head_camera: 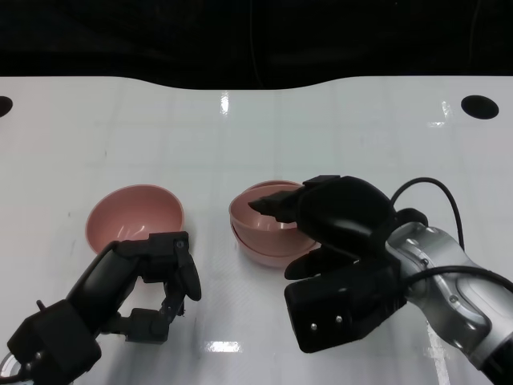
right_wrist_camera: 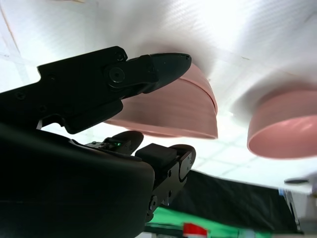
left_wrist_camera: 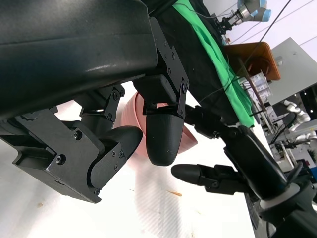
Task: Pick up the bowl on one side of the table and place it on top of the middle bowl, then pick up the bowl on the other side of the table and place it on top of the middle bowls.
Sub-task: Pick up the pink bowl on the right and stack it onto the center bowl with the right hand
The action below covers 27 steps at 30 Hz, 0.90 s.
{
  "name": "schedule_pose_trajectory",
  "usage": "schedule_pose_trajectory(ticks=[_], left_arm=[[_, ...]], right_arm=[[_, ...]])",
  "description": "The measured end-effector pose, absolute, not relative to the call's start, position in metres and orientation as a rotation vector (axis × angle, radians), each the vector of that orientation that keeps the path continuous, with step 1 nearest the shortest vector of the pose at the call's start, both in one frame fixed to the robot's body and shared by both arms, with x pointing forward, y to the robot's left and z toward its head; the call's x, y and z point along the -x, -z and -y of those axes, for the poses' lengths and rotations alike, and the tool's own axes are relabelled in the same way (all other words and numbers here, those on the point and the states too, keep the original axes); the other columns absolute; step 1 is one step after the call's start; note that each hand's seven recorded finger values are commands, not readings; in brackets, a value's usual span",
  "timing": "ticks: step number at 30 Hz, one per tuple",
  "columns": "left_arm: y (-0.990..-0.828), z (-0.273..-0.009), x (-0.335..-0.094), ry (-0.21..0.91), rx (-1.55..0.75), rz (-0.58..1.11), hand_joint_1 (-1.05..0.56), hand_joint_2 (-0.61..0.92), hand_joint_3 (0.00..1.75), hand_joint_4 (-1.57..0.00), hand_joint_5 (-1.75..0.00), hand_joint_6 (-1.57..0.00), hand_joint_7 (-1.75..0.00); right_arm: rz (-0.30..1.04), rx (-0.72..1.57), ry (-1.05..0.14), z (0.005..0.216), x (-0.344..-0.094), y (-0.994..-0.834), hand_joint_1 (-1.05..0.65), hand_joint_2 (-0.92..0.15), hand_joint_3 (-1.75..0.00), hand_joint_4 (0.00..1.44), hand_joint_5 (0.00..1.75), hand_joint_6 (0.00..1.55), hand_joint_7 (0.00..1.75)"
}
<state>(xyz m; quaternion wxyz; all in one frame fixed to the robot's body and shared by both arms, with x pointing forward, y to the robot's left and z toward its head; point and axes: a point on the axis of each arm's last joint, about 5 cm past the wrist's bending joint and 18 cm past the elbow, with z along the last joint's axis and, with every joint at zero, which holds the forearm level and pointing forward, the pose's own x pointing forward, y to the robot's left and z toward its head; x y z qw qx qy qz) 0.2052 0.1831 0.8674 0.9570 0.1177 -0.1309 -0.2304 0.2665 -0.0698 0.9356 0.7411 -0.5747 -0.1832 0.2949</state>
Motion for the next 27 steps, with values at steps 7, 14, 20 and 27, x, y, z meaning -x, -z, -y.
schedule_pose_trajectory(ticks=[7, 14, 20, 27], left_arm=[[-0.868, -0.183, -0.205, 0.467, -0.237, 0.254, -0.06, 0.42, 1.33, -0.75, -1.67, -0.78, -1.50], [-0.869, -0.183, -0.205, 0.466, -0.236, 0.258, -0.05, 0.42, 1.31, -0.75, -1.66, -0.77, -1.51], [-0.866, -0.184, -0.204, 0.466, -0.238, 0.275, -0.05, 0.44, 1.30, -0.77, -1.60, -0.78, -1.46], [-0.864, -0.184, -0.204, 0.460, -0.238, 0.275, -0.07, 0.45, 1.26, -0.76, -1.58, -0.79, -1.39]], right_arm=[[0.448, 1.189, -0.543, 0.084, -0.260, -0.935, -0.80, -0.92, -0.22, 0.19, 0.20, 0.19, 0.00], [0.498, 1.119, -0.472, 0.101, -0.252, -0.932, -0.70, -0.92, -0.14, 0.24, 0.32, 0.24, 0.03], [0.588, 1.060, -0.409, 0.114, -0.242, -0.927, -0.56, -0.92, -0.08, 0.28, 0.72, 0.44, 0.13], [0.643, 1.011, -0.361, 0.119, -0.237, -0.922, -0.43, -0.91, -0.05, 0.46, 0.94, 0.66, 0.27]])
